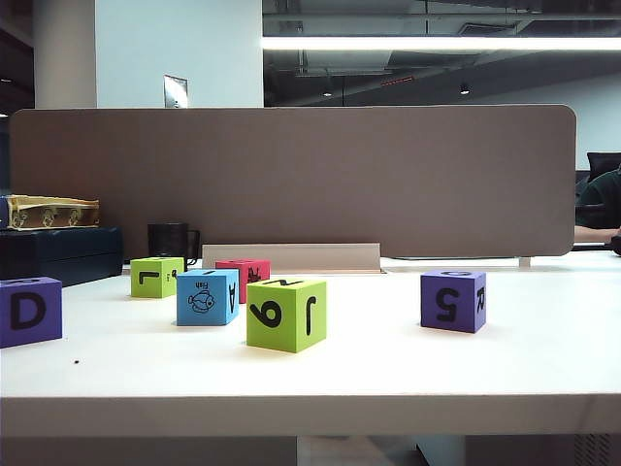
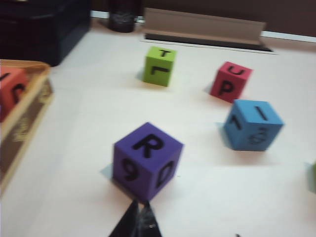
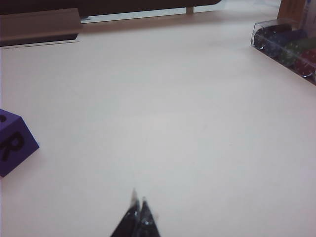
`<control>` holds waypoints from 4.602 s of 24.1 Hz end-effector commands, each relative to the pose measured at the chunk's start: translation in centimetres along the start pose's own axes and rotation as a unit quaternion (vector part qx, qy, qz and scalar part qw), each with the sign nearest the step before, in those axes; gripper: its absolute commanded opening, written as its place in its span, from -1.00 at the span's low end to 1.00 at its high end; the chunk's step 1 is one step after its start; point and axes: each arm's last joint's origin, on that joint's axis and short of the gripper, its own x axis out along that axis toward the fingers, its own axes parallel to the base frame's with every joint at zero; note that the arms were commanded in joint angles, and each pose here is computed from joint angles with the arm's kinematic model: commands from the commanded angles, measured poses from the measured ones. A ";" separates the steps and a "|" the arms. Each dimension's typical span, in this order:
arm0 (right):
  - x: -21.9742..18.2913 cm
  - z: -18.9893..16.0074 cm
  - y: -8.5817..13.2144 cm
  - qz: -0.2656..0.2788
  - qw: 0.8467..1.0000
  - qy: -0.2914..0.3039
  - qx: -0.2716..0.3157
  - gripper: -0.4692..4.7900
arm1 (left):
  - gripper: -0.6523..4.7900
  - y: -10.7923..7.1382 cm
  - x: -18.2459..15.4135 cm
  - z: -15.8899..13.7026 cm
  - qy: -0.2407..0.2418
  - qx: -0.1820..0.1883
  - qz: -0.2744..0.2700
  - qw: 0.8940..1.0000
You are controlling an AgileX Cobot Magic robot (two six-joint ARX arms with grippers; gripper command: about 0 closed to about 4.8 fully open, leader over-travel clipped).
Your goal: Select the appropriate blocks from the scattered letter blocks on the table and arrange them in a row to spell out "TURING".
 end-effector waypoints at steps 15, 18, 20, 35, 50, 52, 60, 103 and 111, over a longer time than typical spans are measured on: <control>-2.8 6.0 0.5 0.010 0.996 -0.086 0.014 -0.83 | -0.78 -0.6 -1.1 3.2 -0.054 -0.008 -0.030 0.998; -3.1 6.6 0.6 0.012 0.996 -0.084 0.014 -0.83 | -0.78 -0.7 -1.5 4.0 -0.066 -0.006 -0.031 0.997; -3.4 7.0 0.7 0.026 0.996 -0.082 0.013 -0.83 | -0.78 -0.8 -1.8 4.6 -0.075 -0.004 -0.032 0.997; -2.4 11.7 1.7 0.116 0.993 -0.019 0.010 -0.83 | -0.78 -1.3 -3.2 7.5 -0.111 -0.004 -0.051 0.993; 2.4 15.6 4.3 0.234 0.969 0.076 -0.010 -0.83 | -0.78 -1.0 1.3 10.2 0.009 -0.031 -0.058 0.998; 2.9 15.7 5.1 0.254 0.963 0.084 -0.030 -0.83 | -0.78 -1.0 2.1 11.1 0.022 -0.034 -0.055 0.998; 4.5 15.2 8.6 0.320 0.937 0.125 -0.065 -0.83 | -0.78 -0.8 6.1 14.5 0.067 -0.042 -0.053 0.995; 4.2 13.9 9.6 0.280 0.938 0.192 -0.076 -0.83 | -0.55 -10.7 16.3 14.3 0.254 -0.017 -0.307 0.917; 4.1 13.3 9.3 0.266 0.934 0.225 -0.082 -0.83 | -0.07 -13.9 16.8 11.3 0.310 0.027 -0.289 0.905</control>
